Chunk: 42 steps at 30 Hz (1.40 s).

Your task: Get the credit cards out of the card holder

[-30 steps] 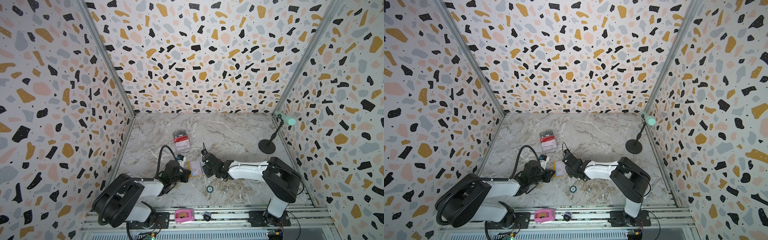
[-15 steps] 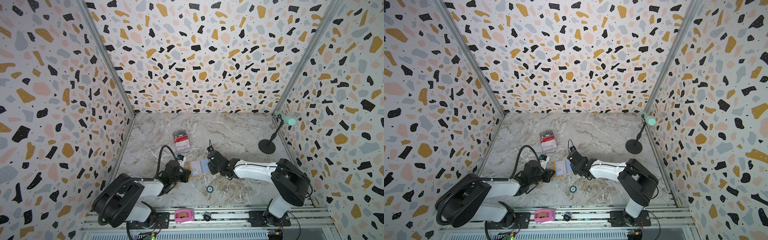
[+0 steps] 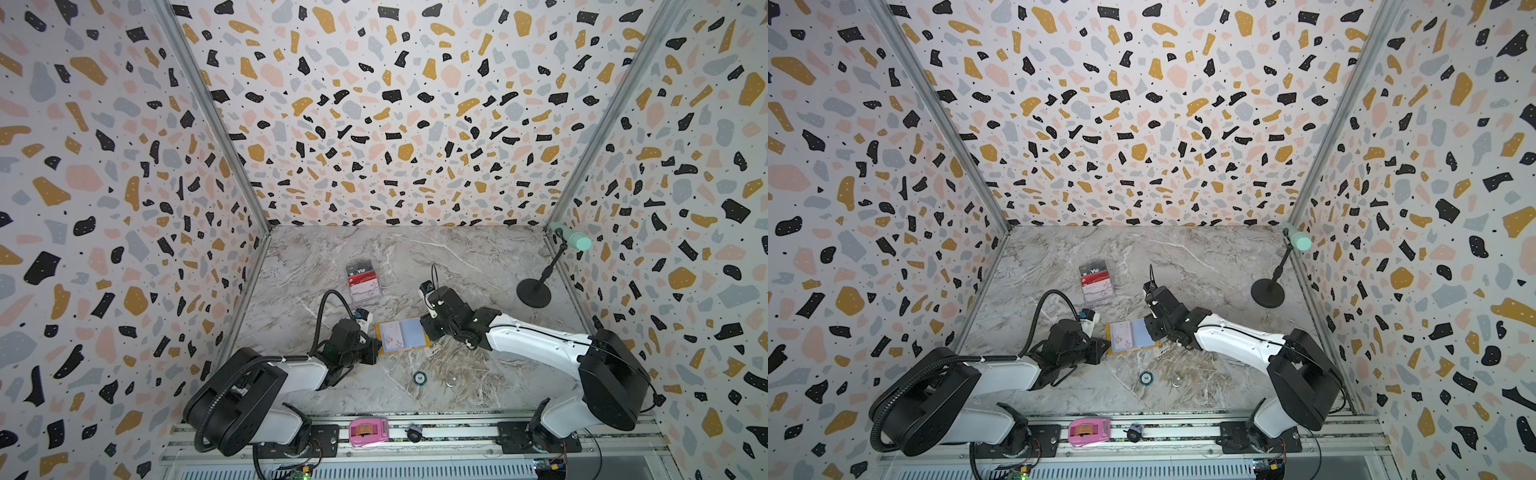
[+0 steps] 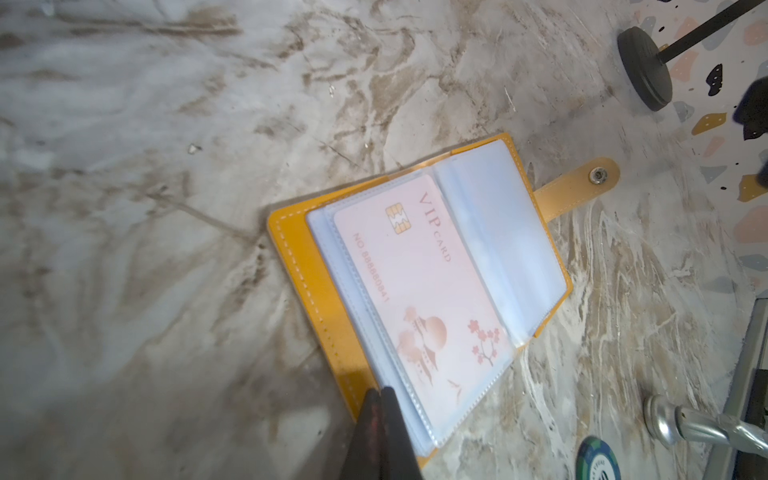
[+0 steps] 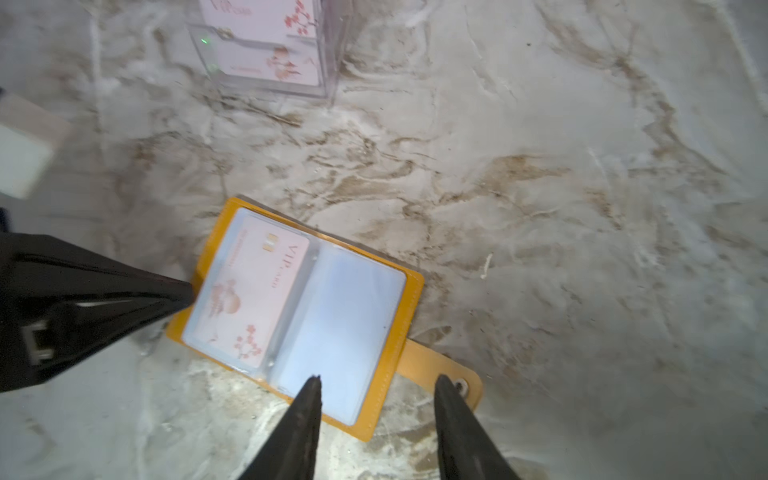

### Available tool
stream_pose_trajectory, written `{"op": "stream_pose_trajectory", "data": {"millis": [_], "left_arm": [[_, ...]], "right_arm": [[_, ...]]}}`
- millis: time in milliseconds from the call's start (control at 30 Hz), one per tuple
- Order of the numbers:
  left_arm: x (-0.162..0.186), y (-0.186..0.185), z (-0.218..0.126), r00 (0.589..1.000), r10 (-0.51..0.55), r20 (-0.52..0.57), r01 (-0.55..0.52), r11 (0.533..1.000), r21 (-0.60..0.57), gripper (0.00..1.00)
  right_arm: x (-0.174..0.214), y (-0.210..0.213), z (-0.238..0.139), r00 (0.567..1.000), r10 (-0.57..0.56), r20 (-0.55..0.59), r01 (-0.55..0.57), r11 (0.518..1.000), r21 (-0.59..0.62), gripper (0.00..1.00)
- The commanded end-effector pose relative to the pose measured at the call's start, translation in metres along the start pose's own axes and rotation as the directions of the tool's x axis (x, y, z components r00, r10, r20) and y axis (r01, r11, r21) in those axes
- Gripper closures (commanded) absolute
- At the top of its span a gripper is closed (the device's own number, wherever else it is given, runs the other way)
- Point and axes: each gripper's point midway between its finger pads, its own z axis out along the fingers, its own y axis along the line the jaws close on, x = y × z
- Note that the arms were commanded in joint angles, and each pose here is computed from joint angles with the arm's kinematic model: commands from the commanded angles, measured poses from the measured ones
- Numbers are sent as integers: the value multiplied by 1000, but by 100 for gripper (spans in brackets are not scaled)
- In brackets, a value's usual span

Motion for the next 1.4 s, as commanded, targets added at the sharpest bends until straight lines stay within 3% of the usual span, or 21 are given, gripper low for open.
{"op": "stream_pose_trajectory", "data": {"millis": [0, 133, 633, 1367], "left_arm": [[4, -2, -1, 999, 17, -36, -17, 1000, -4, 100], [1, -4, -2, 999, 27, -35, -27, 1000, -2, 100], [-23, -19, -1, 998, 64, -18, -64, 998, 28, 100], [-8, 0, 8, 992, 91, -92, -96, 994, -52, 100]], "right_arm": [[-2, 39, -5, 999, 51, 4, -47, 950, -309, 57], [1, 47, 2, 991, 131, -24, -127, 886, -447, 63], [9, 52, 48, 969, 205, -138, -246, 855, -457, 66], [20, 60, 82, 950, 193, -245, -285, 858, -427, 68]]}}
